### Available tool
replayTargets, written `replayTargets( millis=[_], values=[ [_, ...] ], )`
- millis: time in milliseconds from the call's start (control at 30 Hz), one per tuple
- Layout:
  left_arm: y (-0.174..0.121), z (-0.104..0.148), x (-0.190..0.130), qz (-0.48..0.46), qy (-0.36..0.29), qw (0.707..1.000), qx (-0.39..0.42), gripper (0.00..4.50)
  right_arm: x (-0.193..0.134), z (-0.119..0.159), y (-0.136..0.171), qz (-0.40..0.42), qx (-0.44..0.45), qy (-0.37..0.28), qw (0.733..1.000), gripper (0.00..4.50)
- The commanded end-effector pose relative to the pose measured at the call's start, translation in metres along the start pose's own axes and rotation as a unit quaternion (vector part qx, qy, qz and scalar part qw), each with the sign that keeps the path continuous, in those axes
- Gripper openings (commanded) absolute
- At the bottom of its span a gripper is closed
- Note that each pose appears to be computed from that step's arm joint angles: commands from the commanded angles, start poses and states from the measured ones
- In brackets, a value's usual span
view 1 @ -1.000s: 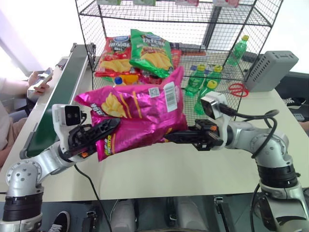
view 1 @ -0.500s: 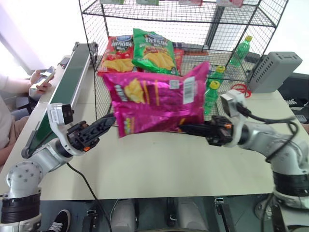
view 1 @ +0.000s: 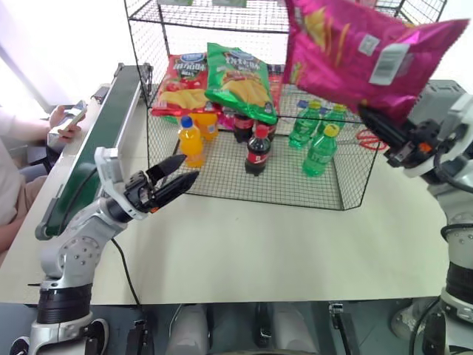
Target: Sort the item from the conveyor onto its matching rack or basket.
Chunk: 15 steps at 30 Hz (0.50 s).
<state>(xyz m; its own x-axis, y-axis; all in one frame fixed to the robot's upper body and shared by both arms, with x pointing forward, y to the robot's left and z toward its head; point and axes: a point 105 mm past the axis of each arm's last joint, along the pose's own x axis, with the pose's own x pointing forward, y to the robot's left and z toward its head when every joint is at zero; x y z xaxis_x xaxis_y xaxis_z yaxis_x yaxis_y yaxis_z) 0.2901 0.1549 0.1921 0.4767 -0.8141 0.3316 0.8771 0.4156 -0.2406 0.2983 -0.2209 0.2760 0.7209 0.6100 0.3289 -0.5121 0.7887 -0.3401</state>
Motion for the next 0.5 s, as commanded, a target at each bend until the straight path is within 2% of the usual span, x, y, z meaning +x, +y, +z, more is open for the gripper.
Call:
replayTargets(
  millis=[33, 167, 267, 367, 467, 500],
  values=[
    [-0.003, 0.005, 0.003, -0.017, -0.003, 1.000, 0.010, 4.50, -0.001, 0.007, -0.003, -0.002, -0.092, 0.006, 0.996, 0.12],
    [0.002, 0.005, 0.005, -0.009, 0.004, 0.999, 0.049, 4.50, 0.003, -0.010, -0.015, -0.034, -0.256, 0.064, 0.964, 0.12],
    [0.001, 0.002, 0.005, -0.014, 0.017, 0.998, 0.066, 4.50, 0.003, -0.011, -0.029, -0.069, -0.314, 0.066, 0.945, 0.12],
    [-0.003, -0.003, 0.003, -0.019, 0.031, 0.995, 0.091, 4.50, 0.004, -0.011, -0.045, -0.101, -0.419, 0.089, 0.898, 0.12],
    [-0.004, -0.001, 0.005, -0.016, 0.026, 0.994, 0.103, 4.50, 0.007, -0.018, -0.053, -0.111, -0.470, 0.110, 0.869, 0.12],
    [-0.005, -0.001, 0.005, -0.015, 0.025, 0.994, 0.109, 4.50, 0.008, -0.021, -0.056, -0.112, -0.505, 0.125, 0.847, 0.12]
  ],
)
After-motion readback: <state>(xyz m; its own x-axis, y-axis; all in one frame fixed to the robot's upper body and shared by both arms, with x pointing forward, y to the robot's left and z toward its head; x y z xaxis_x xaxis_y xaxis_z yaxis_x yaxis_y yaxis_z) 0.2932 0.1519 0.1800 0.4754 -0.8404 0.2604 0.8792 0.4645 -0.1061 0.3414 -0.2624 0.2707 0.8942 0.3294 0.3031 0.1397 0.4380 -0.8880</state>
